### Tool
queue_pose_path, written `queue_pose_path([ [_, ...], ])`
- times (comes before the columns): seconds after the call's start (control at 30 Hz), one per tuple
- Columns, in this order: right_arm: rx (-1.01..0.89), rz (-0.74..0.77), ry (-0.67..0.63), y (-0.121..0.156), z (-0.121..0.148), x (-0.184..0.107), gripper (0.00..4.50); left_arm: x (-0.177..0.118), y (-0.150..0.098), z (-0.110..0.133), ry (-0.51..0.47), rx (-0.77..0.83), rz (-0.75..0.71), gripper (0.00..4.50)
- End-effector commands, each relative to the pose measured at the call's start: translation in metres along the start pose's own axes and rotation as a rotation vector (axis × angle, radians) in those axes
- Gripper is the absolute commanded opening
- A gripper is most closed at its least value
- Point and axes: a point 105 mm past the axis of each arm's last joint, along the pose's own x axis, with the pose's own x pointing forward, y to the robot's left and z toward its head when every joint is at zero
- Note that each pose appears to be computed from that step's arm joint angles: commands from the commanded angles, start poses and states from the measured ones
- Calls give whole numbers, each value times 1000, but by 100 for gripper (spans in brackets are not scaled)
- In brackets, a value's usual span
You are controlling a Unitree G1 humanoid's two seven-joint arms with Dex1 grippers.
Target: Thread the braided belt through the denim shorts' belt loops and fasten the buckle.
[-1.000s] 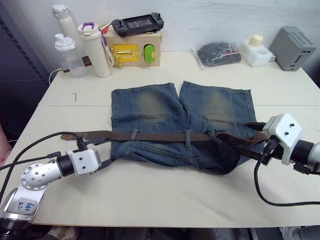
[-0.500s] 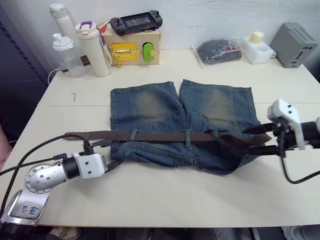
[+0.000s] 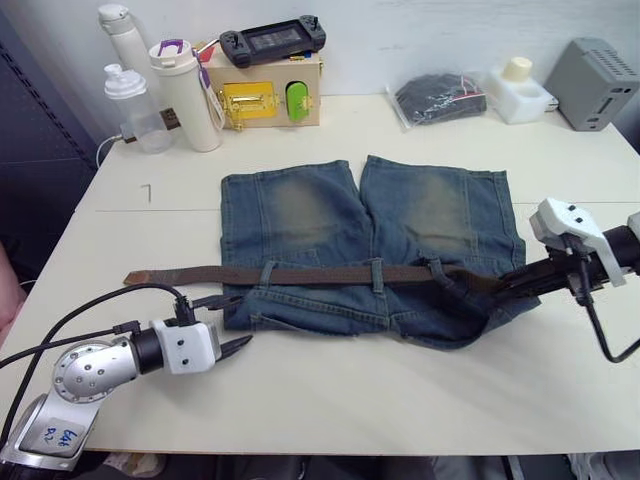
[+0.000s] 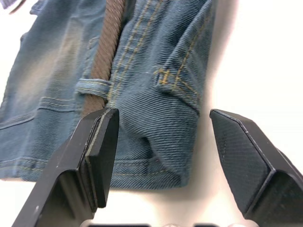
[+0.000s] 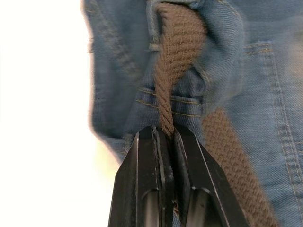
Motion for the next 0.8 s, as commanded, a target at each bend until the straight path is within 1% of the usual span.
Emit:
queue_pose_path([
  [0.03, -9, 186, -52, 23, 14, 7, 14, 2, -2, 7, -17, 22, -12, 341],
  [0.1, 20, 238, -41, 28, 13, 12, 14, 2, -4, 6, -16, 21, -21, 341],
  [0.2, 44, 276, 23, 29, 1, 19, 14, 1, -8, 5, -10, 18, -42, 341],
  [0.27, 43, 264, 83, 18, -9, 22, 14, 1, -10, 5, -5, 26, -51, 341],
  [0.33, 34, 229, 123, 3, -13, 22, 14, 0, -11, 7, -5, 21, -51, 341],
  [0.4, 24, 170, 140, -12, -16, 15, 14, 0, -11, 8, -5, 10, -43, 341],
  [0.57, 49, 30, 142, -28, -25, -14, 14, 2, -13, 10, -8, -6, -38, 341],
  [0.63, 57, -17, 113, -32, -23, -23, 86, 4, -15, 11, -14, -10, -39, 341],
  [0.67, 59, -30, 104, -33, -22, -27, 109, 4, -15, 11, -17, -12, -38, 341],
  [0.7, 64, -44, 91, -32, -23, -31, 147, 5, -15, 12, -20, -12, -38, 341],
  [0.8, 76, -61, 61, -29, -23, -36, 299, 7, -15, 12, -24, -15, -37, 341],
])
